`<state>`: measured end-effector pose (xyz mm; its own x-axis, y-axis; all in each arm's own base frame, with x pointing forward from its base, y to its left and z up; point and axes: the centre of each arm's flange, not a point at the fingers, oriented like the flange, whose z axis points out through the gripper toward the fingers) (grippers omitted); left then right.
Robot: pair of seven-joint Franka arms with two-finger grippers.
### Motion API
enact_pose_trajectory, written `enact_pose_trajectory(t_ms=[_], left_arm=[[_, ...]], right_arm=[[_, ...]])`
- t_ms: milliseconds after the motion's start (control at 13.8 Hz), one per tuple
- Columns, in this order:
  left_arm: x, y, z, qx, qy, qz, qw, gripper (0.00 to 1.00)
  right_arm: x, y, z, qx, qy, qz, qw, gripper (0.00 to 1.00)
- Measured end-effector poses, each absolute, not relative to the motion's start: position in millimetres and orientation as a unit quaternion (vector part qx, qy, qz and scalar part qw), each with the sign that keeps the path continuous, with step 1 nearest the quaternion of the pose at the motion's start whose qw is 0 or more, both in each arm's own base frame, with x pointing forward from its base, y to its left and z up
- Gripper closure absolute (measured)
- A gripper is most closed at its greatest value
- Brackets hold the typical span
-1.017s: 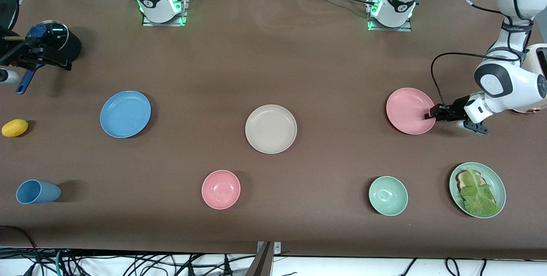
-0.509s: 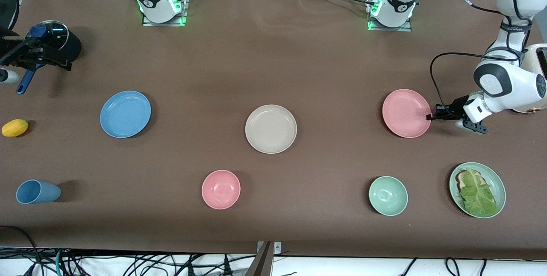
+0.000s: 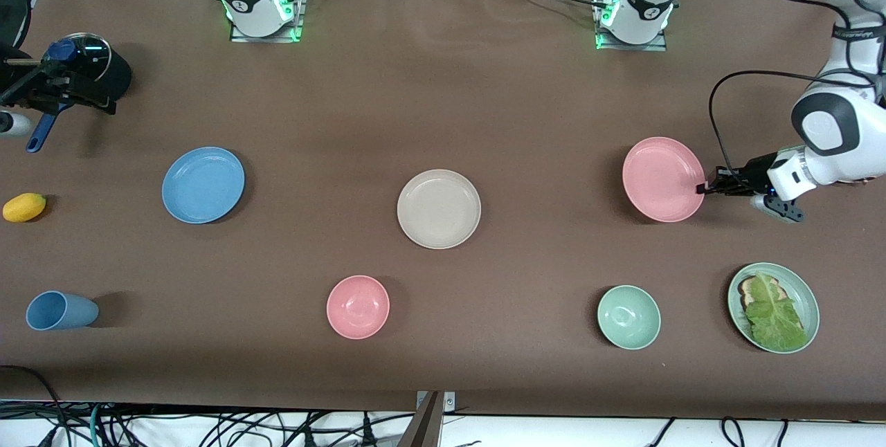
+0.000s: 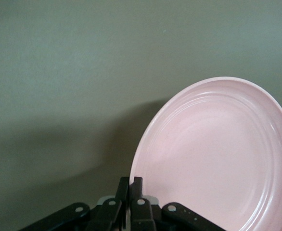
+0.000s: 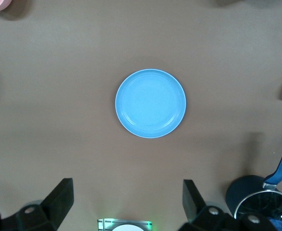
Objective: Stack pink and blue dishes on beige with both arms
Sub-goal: 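Lift the pink plate off the table with the left gripper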
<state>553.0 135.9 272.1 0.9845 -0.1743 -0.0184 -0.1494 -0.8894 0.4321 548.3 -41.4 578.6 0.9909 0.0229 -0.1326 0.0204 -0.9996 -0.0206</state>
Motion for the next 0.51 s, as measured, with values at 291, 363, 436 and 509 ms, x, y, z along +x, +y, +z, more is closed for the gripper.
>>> enact_pose_trajectory(t_ms=[291,363,436,509], left_arm=[[587,89,375,0.975,-0.067,-0.056,0.204,0.95],[593,72,394,0.977,-0.061,-0.060,0.197,0.95],[598,51,410,0.978,-0.052,-0.062,0.191,0.95],[602,28,422,0.979,-0.043,-0.065,0.187,0.95]], right_arm=[[548,-42,579,-0.998,-0.011,0.067,0.010,0.00],[548,-42,579,-0.998,-0.011,0.067,0.010,0.00],[548,-42,579,-0.998,-0.011,0.067,0.010,0.00],[548,-42,579,-0.998,-0.011,0.067,0.010,0.00]])
